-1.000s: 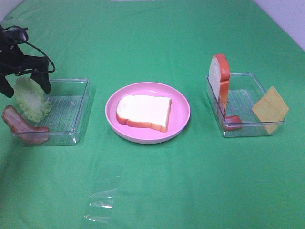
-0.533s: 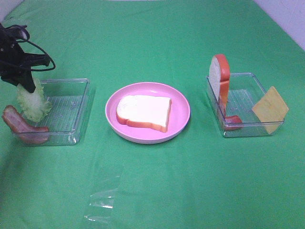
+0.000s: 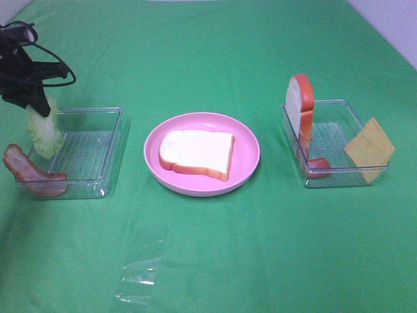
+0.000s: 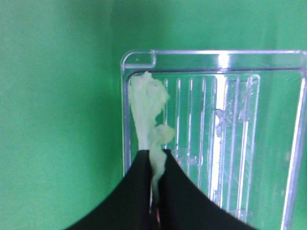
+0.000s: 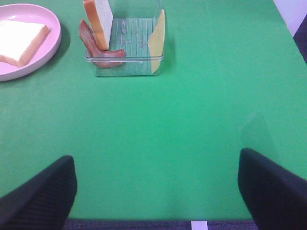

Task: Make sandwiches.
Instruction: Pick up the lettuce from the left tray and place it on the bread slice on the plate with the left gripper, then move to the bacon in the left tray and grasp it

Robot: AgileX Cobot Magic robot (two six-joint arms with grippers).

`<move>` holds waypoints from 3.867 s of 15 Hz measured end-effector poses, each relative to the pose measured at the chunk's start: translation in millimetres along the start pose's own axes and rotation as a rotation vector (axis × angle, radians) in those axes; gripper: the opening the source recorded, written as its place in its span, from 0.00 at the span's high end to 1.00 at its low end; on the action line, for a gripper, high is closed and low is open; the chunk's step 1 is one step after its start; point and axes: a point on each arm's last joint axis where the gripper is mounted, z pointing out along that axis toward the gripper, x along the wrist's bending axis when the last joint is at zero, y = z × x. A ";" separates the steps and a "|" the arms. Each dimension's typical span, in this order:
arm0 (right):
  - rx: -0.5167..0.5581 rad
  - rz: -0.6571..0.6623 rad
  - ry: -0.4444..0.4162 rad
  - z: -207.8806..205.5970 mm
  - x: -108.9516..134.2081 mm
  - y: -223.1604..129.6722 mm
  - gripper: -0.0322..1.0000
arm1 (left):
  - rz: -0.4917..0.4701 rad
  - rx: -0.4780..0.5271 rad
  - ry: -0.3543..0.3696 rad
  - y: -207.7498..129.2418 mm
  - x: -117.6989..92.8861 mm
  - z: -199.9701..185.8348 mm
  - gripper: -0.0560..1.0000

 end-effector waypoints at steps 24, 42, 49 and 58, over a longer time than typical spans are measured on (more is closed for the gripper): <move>0.000 0.000 0.000 0.0 0.0 0.0 0.12 | 0.296 -0.089 -0.471 -52.1 -275.1 22.6 0.94; -0.001 0.000 0.000 -0.1 0.0 -0.1 0.12 | 0.375 0.045 -0.070 -60.9 -237.6 85.1 0.45; -0.001 0.000 0.000 -0.1 0.0 -0.1 0.12 | 0.401 -0.018 -0.123 -38.9 -258.7 36.4 0.01; -0.001 0.000 0.000 -0.1 0.0 -0.1 0.12 | 0.410 -0.106 -0.064 -12.4 -205.7 -59.5 0.01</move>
